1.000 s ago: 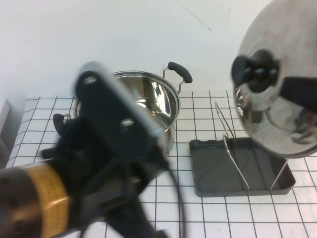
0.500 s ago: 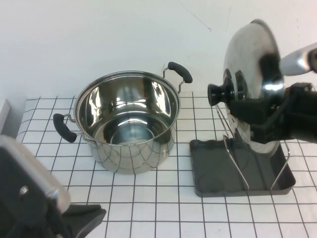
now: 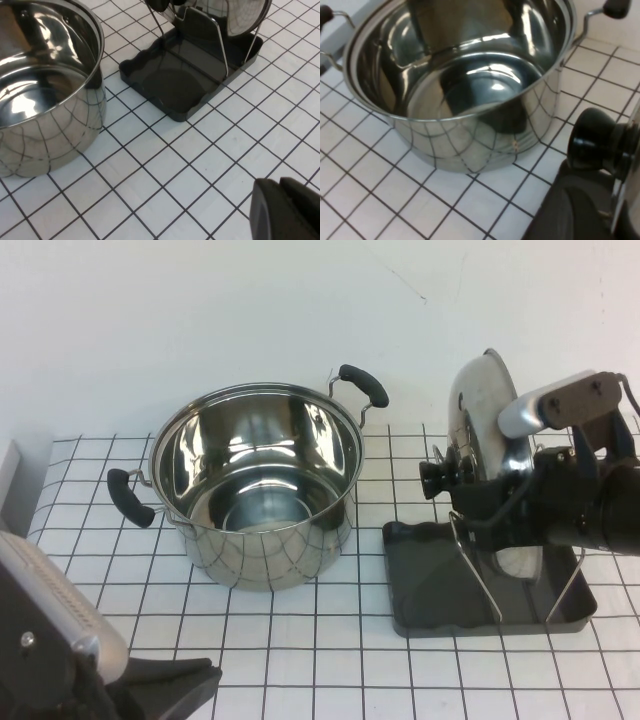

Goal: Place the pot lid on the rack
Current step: Place the pot lid on the pot rack

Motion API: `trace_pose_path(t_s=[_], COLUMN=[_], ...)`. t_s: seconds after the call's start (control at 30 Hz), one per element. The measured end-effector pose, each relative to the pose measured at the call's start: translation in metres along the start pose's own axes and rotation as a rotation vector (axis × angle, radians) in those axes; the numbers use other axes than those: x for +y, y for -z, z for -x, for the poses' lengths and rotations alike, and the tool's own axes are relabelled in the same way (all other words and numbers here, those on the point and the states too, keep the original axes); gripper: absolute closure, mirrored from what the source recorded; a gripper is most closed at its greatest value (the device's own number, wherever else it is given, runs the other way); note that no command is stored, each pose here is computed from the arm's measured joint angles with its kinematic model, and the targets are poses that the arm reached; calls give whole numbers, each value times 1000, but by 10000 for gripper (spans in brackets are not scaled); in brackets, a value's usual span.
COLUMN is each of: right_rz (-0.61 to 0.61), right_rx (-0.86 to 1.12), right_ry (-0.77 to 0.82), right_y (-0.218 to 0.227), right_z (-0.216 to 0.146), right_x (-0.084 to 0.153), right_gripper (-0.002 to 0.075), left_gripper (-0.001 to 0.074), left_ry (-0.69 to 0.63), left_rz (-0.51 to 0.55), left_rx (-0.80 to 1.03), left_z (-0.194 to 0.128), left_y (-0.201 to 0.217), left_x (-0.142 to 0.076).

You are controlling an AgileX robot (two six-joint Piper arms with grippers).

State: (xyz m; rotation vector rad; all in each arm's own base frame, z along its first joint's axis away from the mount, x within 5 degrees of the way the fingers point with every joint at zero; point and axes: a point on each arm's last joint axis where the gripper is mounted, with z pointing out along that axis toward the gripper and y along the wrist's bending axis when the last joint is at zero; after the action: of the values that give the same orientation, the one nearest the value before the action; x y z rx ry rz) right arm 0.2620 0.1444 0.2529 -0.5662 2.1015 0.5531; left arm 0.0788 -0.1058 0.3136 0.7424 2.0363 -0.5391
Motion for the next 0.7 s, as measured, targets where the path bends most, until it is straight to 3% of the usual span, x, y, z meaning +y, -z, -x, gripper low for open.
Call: trace_pose_path(t_s=[0.07,0.13,0.27,0.33,0.53,0.7], right_rz=[-10,-15,-17,-17,-37,-58], right_rx=[3,0,-1,-1,-72,-220], right_ry=[-1,-3,-6,-7,1,81], right_y=[-1,-2,-2,-2,19,71], right_z=[-1,0,0,0,12,34], right_x=[-1,-2,-2,-2,-5,-2], right_gripper=[578,505,251,166,110,116], left_gripper=[736,736,736,736,736,736], left_ry=[2,1,32,44,40,54], left_rz=[-1,-1,-2,-2,6,69], left_rx=[-2,-2,-3,-3,-4,62], left_z=[0,0,0,0,0,-6], left_y=[0,0,0,0,0,0], left_x=[0,0,0,0,1,6])
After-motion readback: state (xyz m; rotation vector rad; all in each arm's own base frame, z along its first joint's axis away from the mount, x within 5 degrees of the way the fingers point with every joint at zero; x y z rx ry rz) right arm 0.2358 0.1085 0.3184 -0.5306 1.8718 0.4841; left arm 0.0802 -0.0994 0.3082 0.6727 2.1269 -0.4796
